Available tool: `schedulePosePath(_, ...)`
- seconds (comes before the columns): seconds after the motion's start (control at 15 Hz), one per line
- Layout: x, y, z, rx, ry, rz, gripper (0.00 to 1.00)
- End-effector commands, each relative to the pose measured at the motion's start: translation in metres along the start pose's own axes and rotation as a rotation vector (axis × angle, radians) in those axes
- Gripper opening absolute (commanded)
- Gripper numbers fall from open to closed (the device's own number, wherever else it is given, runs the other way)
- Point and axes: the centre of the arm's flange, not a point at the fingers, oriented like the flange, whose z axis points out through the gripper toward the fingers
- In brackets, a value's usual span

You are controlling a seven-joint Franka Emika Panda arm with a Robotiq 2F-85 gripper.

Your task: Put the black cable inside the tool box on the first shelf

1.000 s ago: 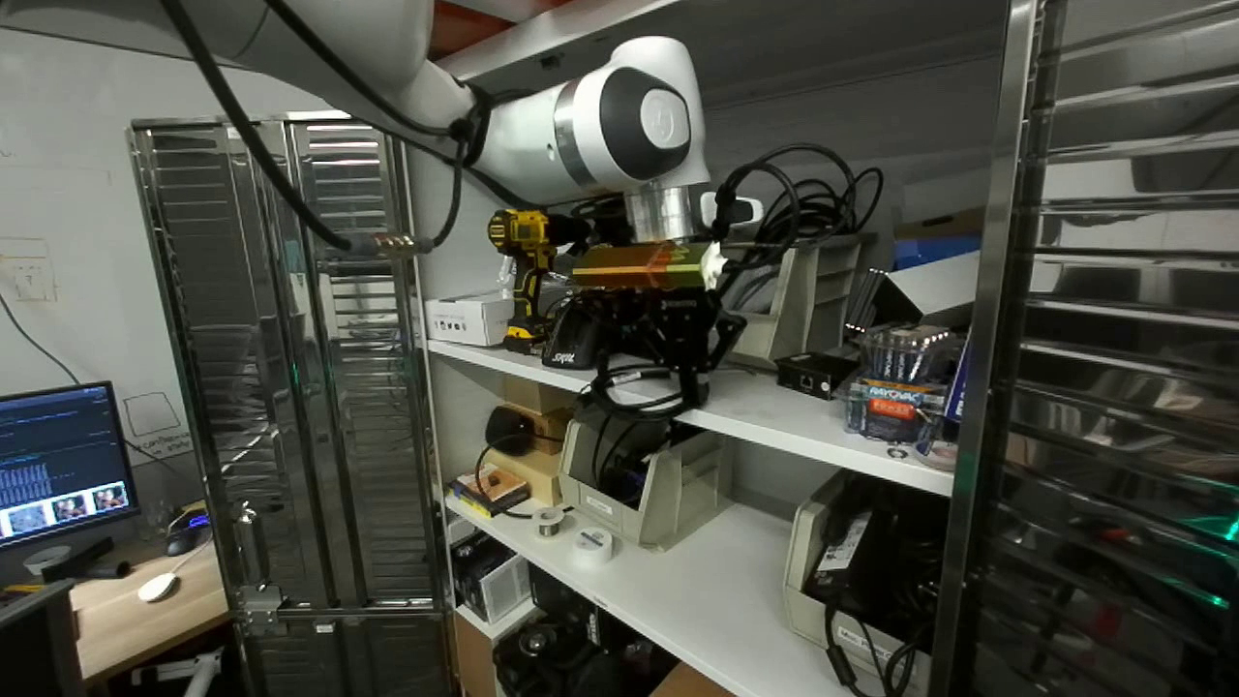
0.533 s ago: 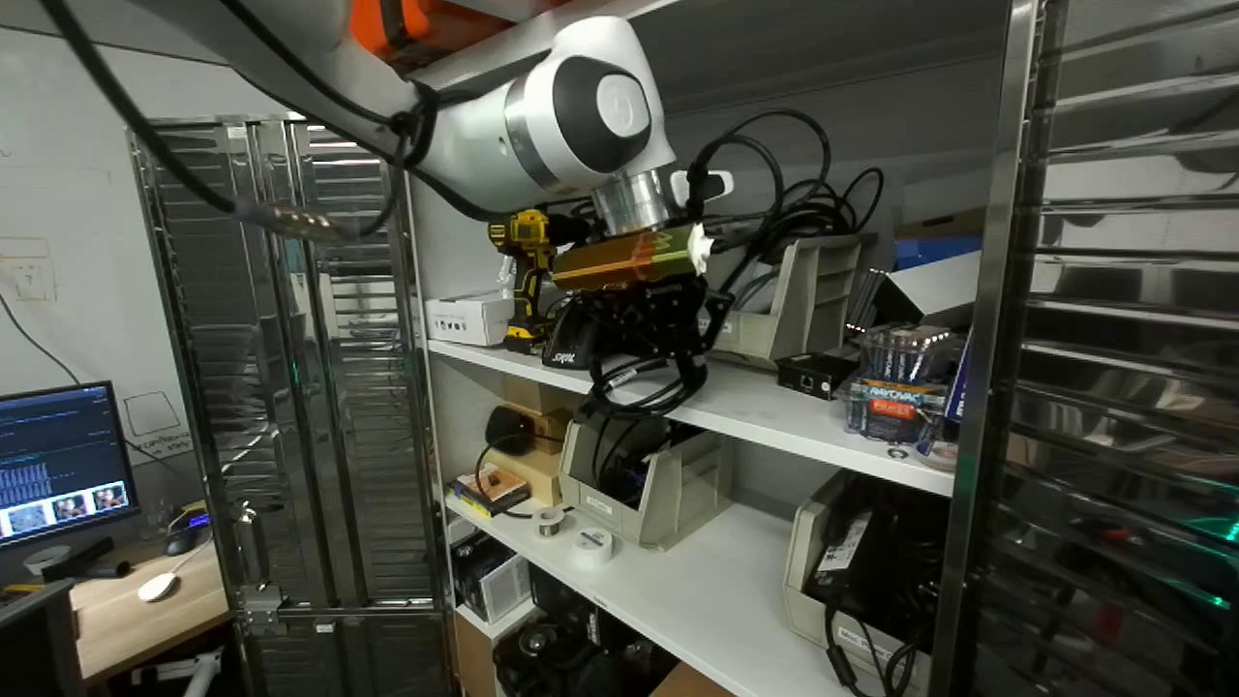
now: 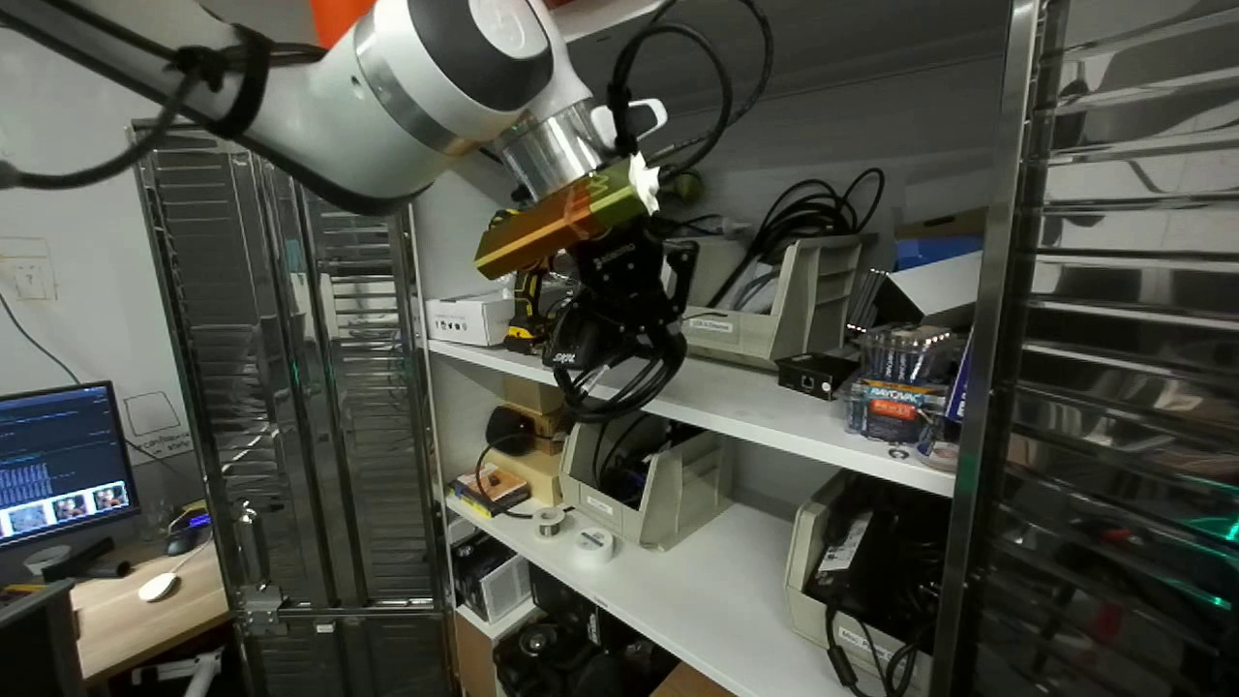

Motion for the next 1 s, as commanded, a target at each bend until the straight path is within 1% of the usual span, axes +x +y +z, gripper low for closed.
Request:
schedulePosePath(0.0, -0.012, 0.011, -0.021, -0.127, 0.152, 0.005, 0.02)
schedulePosePath(0.33, 0.044, 0.022, -0.042, -0.279, 0.359, 0.011, 0.02)
schedulePosePath(0.6, 0.092, 0.027, -0.061, -0.394, 0.496, 0.058, 0.02)
schedulePosePath(0.8, 0.128, 0.038, -0.065, -0.461, 0.538, 0.104, 0.02)
schedulePosePath(0.93, 0.147, 0.044, -0.059, -0.501, 0.536, 0.106, 0.02)
